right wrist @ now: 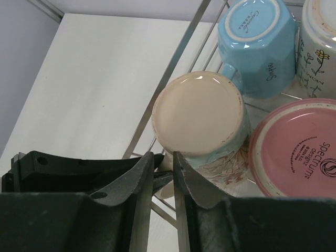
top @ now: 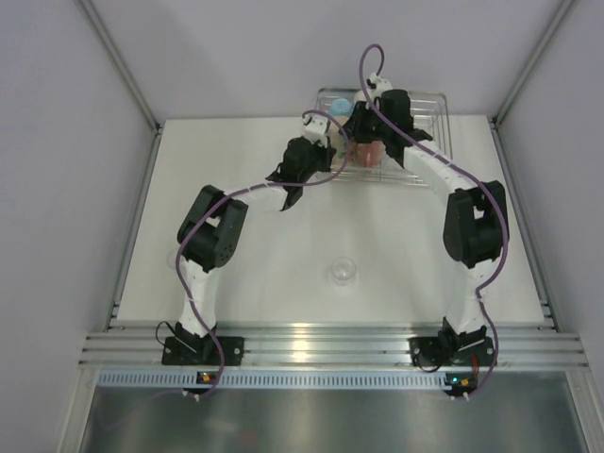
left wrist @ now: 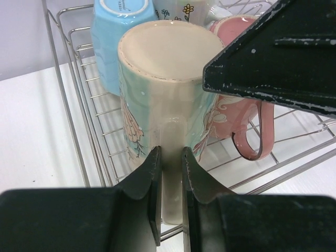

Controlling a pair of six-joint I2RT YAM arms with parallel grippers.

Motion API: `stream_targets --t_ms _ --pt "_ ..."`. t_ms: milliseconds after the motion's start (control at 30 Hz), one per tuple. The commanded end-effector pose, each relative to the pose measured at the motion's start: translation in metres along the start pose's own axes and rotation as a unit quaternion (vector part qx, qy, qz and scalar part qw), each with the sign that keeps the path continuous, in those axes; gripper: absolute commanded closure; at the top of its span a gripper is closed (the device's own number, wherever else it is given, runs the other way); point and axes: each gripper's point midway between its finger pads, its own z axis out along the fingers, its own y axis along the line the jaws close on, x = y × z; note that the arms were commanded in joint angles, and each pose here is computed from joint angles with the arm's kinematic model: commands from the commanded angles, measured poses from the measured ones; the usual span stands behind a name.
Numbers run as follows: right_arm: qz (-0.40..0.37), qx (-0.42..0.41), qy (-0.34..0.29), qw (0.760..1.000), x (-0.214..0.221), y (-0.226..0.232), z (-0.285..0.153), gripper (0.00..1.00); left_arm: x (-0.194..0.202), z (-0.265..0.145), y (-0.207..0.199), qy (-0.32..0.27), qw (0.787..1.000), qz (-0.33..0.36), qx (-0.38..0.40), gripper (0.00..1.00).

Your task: Load the cups into the dish rack

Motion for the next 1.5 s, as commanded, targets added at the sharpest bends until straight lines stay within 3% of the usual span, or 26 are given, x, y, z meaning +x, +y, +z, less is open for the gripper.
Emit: stream_targets --t_ms 0,367,600,667,733,800,1067,1267,1467 --pt "-0.005 -0.014 -0.044 0.999 -0.035 0.023 -0.022 0.77 -0.035 -0.008 0.023 -0.055 0.998 0.014 -0.042 1.00" --pt "0.008 -0.006 -0.058 0.998 -0.044 0.015 -0.031 0.76 -0.044 -0.011 0.033 -0.109 0.993 0.016 -0.050 1.00" --pt "0.011 -0.003 -0.080 0.997 -0.059 0.013 -0.033 0.74 -0.024 -0.011 0.029 -0.086 0.996 0.022 -0.032 1.00" --pt "0.015 -0.002 -0.078 0.997 -0.059 0.011 -0.031 0.71 -0.021 -0.011 0.029 -0.075 0.996 0.018 -0.034 0.90" --pt "0.018 -0.002 -0.077 0.997 -0.059 0.012 -0.029 0.64 -0.025 -0.013 0.028 -0.073 0.997 0.014 -0.030 0.60" --pt "0.021 -0.002 -0.076 0.997 -0.058 0.010 -0.028 0.58 -0.032 -0.018 0.029 -0.079 0.996 0.009 -0.033 0.48" --pt "0.041 0.002 -0.051 0.998 -0.048 0.006 -0.018 0.46 -0.056 -0.040 0.021 -0.096 0.995 -0.016 -0.020 0.40" --pt "0.047 0.017 -0.049 0.998 -0.047 -0.005 -0.003 0.45 -0.082 -0.047 0.007 -0.108 0.993 -0.051 0.009 0.37" --pt "0.059 0.037 -0.042 0.997 -0.039 -0.016 0.005 0.46 -0.100 -0.026 0.016 -0.071 0.990 -0.122 -0.012 0.39"
